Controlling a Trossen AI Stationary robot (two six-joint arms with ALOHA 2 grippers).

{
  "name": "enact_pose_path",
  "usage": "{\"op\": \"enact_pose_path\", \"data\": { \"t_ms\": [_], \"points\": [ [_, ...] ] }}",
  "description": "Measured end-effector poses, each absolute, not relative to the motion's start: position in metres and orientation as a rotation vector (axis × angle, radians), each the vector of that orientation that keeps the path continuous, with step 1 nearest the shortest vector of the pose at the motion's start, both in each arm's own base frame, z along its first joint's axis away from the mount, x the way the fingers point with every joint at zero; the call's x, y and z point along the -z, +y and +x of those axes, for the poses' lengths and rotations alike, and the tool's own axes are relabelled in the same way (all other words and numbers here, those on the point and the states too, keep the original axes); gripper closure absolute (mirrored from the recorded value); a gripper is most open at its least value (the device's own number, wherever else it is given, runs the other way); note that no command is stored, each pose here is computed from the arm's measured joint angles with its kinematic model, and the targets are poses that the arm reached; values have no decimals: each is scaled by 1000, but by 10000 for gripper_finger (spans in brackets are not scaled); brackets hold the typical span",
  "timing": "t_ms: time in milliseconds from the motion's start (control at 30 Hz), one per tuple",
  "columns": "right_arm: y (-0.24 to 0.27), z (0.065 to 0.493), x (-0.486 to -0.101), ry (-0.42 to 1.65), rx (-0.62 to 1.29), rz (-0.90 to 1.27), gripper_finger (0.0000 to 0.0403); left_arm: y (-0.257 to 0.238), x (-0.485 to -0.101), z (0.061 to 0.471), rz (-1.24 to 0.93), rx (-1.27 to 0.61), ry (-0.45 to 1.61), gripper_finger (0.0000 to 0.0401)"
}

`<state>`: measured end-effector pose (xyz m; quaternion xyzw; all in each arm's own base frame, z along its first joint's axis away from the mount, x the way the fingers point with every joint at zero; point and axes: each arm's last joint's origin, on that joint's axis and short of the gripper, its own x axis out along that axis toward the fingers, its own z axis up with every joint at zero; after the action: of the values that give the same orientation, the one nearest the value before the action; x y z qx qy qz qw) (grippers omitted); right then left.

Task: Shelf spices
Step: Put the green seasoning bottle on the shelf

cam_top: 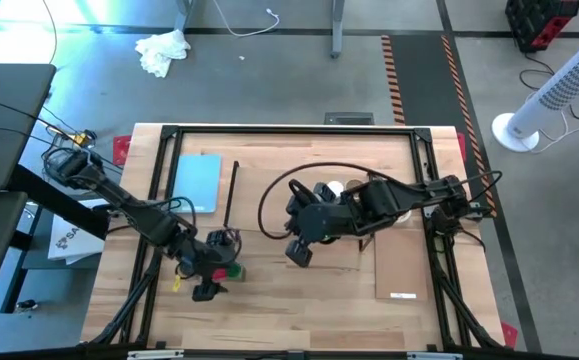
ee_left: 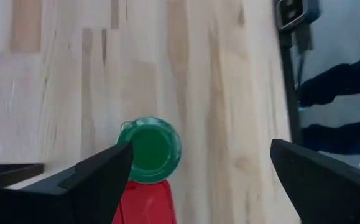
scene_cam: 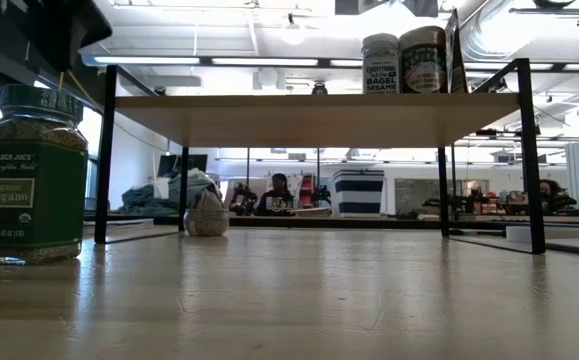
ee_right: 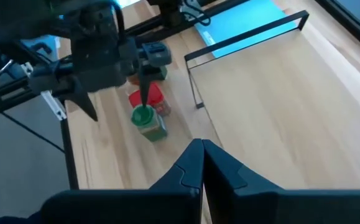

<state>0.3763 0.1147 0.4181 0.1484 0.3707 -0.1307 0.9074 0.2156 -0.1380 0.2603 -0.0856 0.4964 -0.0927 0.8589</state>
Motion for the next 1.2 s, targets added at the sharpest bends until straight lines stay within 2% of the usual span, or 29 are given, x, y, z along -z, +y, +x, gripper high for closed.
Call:
{"op": "enact_pose_path", "data": {
  "t_ms": [200, 500, 667, 867, 1200],
  "points": [
    [118, 375, -418, 770, 253, 295, 403, -142, -243, 222, -141, 160, 1125, 25],
    [117, 376, -418, 758, 275, 279, 403, -138, -242, 219, -134, 80, 1135, 25],
    [116, 376, -418, 751, 289, 269, 403, -137, -241, 221, -43, 98, 1114, 25],
    [116, 376, -419, 750, 291, 260, 403, -139, -220, 233, -15, 131, 1195, 25],
    [116, 376, -418, 750, 290, 260, 403, -145, -185, 252, -48, 71, 1281, 27]
  ]
}}
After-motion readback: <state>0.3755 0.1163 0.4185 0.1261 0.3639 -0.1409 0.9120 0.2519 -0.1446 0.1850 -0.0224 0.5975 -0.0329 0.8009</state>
